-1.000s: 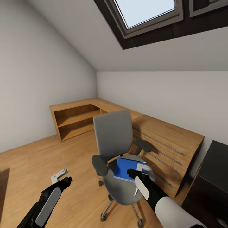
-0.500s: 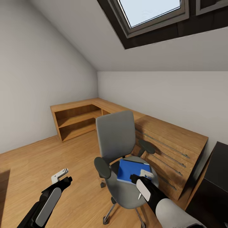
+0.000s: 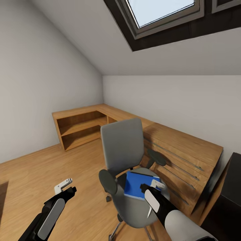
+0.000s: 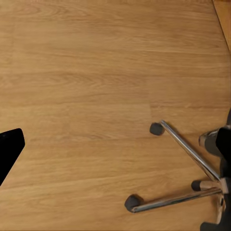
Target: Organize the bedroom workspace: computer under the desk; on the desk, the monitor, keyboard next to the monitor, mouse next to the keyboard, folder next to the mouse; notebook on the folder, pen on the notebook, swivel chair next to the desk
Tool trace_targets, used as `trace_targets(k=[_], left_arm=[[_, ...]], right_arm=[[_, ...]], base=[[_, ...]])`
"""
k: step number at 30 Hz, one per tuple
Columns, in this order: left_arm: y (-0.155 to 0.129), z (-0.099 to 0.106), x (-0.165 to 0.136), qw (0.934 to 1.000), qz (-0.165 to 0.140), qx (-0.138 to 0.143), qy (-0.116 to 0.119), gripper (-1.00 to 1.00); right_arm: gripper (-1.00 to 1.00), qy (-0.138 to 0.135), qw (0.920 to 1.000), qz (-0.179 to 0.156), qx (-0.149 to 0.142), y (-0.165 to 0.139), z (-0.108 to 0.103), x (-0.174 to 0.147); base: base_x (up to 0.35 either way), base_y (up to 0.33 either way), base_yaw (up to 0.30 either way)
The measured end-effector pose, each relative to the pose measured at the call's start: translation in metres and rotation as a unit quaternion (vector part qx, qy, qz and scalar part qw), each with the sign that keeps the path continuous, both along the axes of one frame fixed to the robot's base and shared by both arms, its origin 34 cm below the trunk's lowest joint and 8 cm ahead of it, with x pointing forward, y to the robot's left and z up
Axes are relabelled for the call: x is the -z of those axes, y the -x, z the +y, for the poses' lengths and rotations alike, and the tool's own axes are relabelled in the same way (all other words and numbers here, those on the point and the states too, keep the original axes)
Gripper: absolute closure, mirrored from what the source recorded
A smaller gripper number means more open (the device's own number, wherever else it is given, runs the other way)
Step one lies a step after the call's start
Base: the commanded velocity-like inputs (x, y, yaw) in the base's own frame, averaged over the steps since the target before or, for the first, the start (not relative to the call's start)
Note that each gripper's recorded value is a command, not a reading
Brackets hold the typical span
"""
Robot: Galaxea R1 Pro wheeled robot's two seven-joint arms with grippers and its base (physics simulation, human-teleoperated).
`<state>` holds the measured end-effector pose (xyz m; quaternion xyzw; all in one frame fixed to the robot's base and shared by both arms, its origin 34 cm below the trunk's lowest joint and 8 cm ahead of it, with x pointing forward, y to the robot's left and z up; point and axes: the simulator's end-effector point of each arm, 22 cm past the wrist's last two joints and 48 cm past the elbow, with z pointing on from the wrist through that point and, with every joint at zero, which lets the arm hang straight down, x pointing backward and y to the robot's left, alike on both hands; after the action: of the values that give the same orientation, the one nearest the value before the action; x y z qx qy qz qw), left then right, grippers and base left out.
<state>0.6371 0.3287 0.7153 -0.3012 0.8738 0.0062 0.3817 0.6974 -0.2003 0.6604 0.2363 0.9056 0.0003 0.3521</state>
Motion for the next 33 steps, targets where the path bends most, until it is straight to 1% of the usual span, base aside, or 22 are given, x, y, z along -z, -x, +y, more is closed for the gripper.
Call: trace_targets(k=[3, 9, 13, 16, 18, 20, 22, 23, 24, 27, 33], left_arm=[[0.000, 0.000, 0.000, 1.0000, 0.000, 0.000, 0.000, -1.00], [-0.001, 0.001, -0.001, 1.0000, -0.001, -0.001, 0.003, -1.00], [-0.004, 0.004, -0.010, 0.9999, -0.013, -0.008, 0.008, -1.00], [-0.008, 0.009, -0.021, 0.9995, -0.026, -0.015, 0.013, -1.00], [-0.009, 0.013, -0.024, 0.9992, -0.031, -0.022, 0.015, -1.00], [-0.009, 0.022, -0.023, 0.9986, -0.034, -0.035, 0.021, -1.00], [-0.007, 0.032, -0.021, 0.9975, -0.037, -0.052, 0.032, -1.00], [-0.006, 0.025, -0.017, 0.9977, -0.032, -0.047, 0.037, -1.00], [-0.007, 0.021, -0.018, 0.9977, -0.033, -0.045, 0.039, -1.00], [-0.008, 0.012, -0.020, 0.9972, -0.037, -0.044, 0.047, -1.00], [-0.010, -0.003, -0.021, 0.9963, -0.039, -0.044, 0.063, -1.00]], right_arm=[[-1.00, 0.002, 0.9999, -0.004, 0.010, -0.001, -0.005, -0.001], [-1.00, -0.003, 0.9996, -0.005, 0.027, -0.001, -0.014, 0.000], [-1.00, -0.004, 0.9995, -0.005, 0.032, -0.001, -0.018, 0.000], [-1.00, 0.000, 0.9992, -0.005, 0.041, -0.001, -0.032, 0.000], [-1.00, -0.001, 0.9988, -0.005, 0.048, -0.001, -0.039, 0.001], [-1.00, -0.005, 0.9984, -0.004, 0.057, 0.000, -0.044, 0.005], [-1.00, -0.009, 0.9980, -0.006, 0.062, 0.000, -0.047, 0.008], [-1.00, -0.008, 0.9983, -0.008, 0.057, -0.001, -0.042, 0.008], [-1.00, -0.007, 0.9985, -0.015, 0.053, -0.004, -0.038, 0.004], [-1.00, -0.006, 0.9989, -0.013, 0.046, -0.004, -0.028, 0.003], [-1.00, -0.020, 0.9976, 0.001, 0.067, 0.000, -0.034, 0.006]], base=[[0.050, 0.000, 0.000], [0.013, 0.000, 0.000], [0.003, 0.000, 0.000], [0.000, 0.000, 0.000], [0.000, 0.000, 0.000], [0.000, 0.000, 0.000], [0.000, 0.000, 0.000], [0.000, 0.000, 0.000], [0.000, 0.000, 0.000], [0.000, 0.000, 0.000], [0.000, 0.000, 0.000]])
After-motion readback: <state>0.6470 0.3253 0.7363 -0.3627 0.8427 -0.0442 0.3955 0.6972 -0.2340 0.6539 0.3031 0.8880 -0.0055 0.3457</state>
